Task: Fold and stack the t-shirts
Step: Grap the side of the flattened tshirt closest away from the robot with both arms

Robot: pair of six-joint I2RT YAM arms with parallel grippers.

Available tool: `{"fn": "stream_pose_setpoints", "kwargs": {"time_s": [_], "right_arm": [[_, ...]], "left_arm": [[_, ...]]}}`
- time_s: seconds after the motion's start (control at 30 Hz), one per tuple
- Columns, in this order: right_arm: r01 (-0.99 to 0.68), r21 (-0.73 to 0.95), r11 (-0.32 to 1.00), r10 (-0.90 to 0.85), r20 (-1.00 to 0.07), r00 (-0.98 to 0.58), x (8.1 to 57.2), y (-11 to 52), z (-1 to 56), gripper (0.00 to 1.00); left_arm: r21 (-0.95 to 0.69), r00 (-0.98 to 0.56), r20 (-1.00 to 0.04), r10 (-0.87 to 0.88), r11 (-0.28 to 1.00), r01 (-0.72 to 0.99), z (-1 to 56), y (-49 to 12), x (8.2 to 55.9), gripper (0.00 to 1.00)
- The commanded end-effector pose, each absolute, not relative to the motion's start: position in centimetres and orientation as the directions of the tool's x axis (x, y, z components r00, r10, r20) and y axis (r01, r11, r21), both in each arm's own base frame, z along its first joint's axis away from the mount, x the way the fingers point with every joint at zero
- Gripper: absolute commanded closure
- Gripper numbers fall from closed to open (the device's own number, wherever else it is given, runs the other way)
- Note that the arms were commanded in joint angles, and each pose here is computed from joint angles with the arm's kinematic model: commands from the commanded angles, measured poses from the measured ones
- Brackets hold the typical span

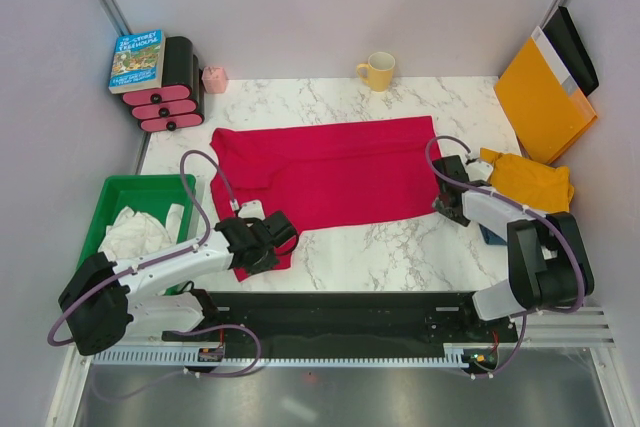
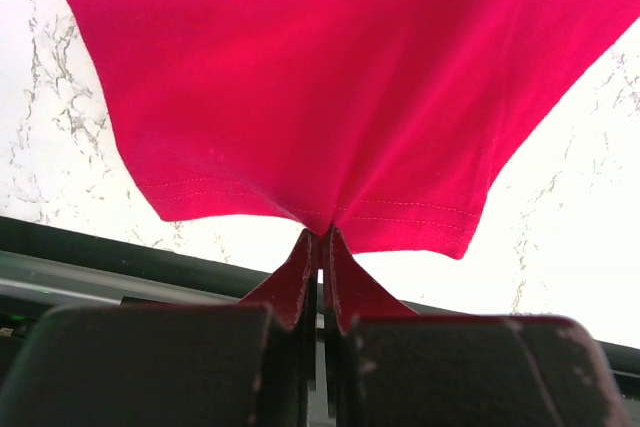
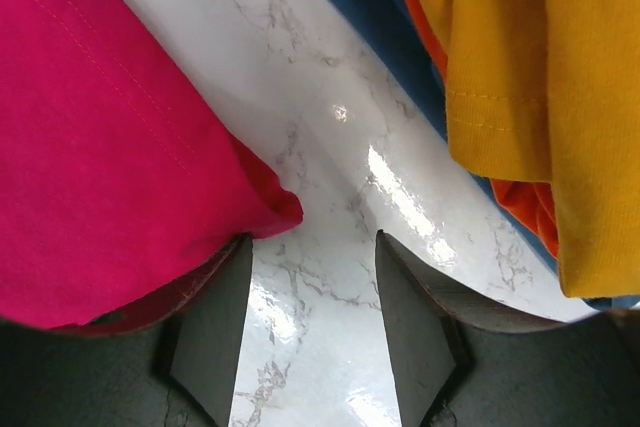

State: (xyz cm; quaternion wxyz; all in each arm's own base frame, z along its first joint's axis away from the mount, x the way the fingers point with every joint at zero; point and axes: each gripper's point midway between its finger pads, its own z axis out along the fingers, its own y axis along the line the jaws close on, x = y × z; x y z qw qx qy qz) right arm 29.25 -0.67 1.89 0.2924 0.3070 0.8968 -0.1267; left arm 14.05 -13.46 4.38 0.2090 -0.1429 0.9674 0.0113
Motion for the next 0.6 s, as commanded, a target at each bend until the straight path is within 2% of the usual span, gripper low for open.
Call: {"fn": "stream_pose_setpoints", "kwargs": {"time_s": [0.0, 0.33, 0.57], "right_arm": [[0.645, -0.004, 0.764, 0.504, -0.621, -0.601, 29.8, -0.7, 2.0, 0.40], [0.605, 0.083, 0.792, 0.495, -0.669, -0.555, 29.5, 0.3, 6.5, 0.39], [0.611, 0.068, 0.789, 0.493, -0.663, -0.563, 30.4, 0.5, 6.0, 0.39]], "left_arm": [[-0.026, -0.873, -0.425, -0.237, 0.968, -0.250, 5.0, -13.2, 14.1, 0.98], [-0.016, -0.872, -0.436, -0.222, 0.971, -0.239, 5.1, -13.1, 14.4, 0.98], [-0.010, -0.882, -0.431, -0.193, 0.978, -0.209, 5.1, -13.9, 14.8, 0.98]]}}
